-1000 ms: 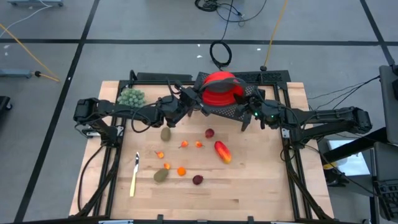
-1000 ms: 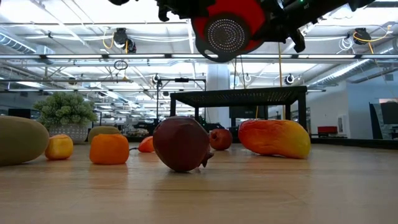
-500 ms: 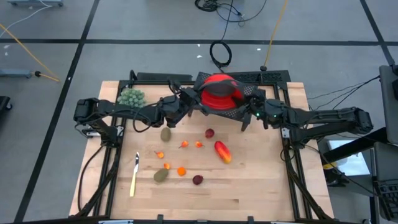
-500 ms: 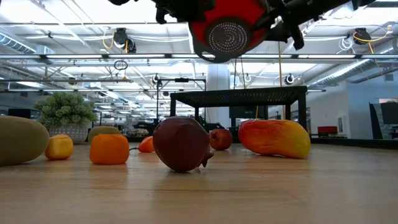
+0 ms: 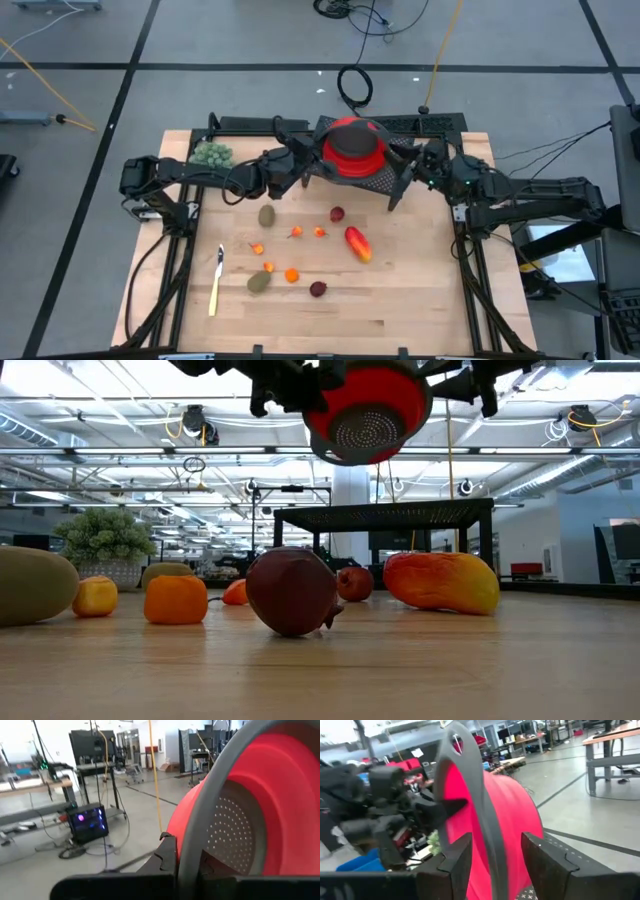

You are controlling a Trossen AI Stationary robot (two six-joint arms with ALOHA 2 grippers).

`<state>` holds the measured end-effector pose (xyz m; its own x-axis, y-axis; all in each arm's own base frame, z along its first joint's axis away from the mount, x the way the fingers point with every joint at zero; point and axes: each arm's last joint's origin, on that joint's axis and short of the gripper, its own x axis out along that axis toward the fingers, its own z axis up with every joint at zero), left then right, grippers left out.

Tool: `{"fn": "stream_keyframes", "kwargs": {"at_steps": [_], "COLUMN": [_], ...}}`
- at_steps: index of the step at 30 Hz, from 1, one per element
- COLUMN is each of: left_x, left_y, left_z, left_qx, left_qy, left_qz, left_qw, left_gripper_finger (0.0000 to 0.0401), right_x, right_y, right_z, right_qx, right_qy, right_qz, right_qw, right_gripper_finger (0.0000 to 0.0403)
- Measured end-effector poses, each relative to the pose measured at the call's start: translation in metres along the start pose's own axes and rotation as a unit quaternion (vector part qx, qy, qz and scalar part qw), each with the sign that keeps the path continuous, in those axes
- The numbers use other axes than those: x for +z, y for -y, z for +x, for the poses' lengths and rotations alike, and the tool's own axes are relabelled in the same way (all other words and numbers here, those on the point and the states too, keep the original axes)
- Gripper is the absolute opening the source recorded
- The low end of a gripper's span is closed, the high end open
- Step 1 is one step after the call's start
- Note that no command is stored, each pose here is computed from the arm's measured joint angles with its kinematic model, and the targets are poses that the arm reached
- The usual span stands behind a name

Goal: Pick & Place Fruit
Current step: Put the red strainer bowl on the shelf

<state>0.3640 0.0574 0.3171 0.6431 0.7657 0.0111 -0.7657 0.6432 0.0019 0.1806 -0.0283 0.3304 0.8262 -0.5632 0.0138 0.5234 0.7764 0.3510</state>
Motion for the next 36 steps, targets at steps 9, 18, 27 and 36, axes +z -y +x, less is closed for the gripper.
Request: {"fn": "stream_keyframes", "kwargs": {"at_steps": [9,18,27,36], "left_x": [0.017,0.052,0.043,0.039], "left_y": [-0.009,-0.035,-0.061,-0.08], "left_z": [0.015,0.03,0.042,0.049], "left_qx": [-0.031,-0.085,-0.121,-0.171], "left_qy": [-0.094,-0.181,-0.273,-0.326], "left_qz": [-0.033,-0.087,-0.175,-0.228], "left_qw": [0.995,0.976,0.938,0.901], "left_gripper_finger": [0.0,0.0,0.0,0.0], "right_x": [0.013,0.015,0.009,-0.005], "right_y": [0.005,0.01,0.013,0.014], "right_z": [-0.021,-0.039,-0.052,-0.06], "right_qx": [0.053,0.127,0.217,0.326], "right_qy": [0.0,-0.033,-0.086,-0.166], "right_qz": [-0.002,-0.062,-0.117,-0.18], "right_qw": [0.999,0.989,0.965,0.913], "right_gripper_finger": [0.0122,0.001,0.0002,0.0001]}}
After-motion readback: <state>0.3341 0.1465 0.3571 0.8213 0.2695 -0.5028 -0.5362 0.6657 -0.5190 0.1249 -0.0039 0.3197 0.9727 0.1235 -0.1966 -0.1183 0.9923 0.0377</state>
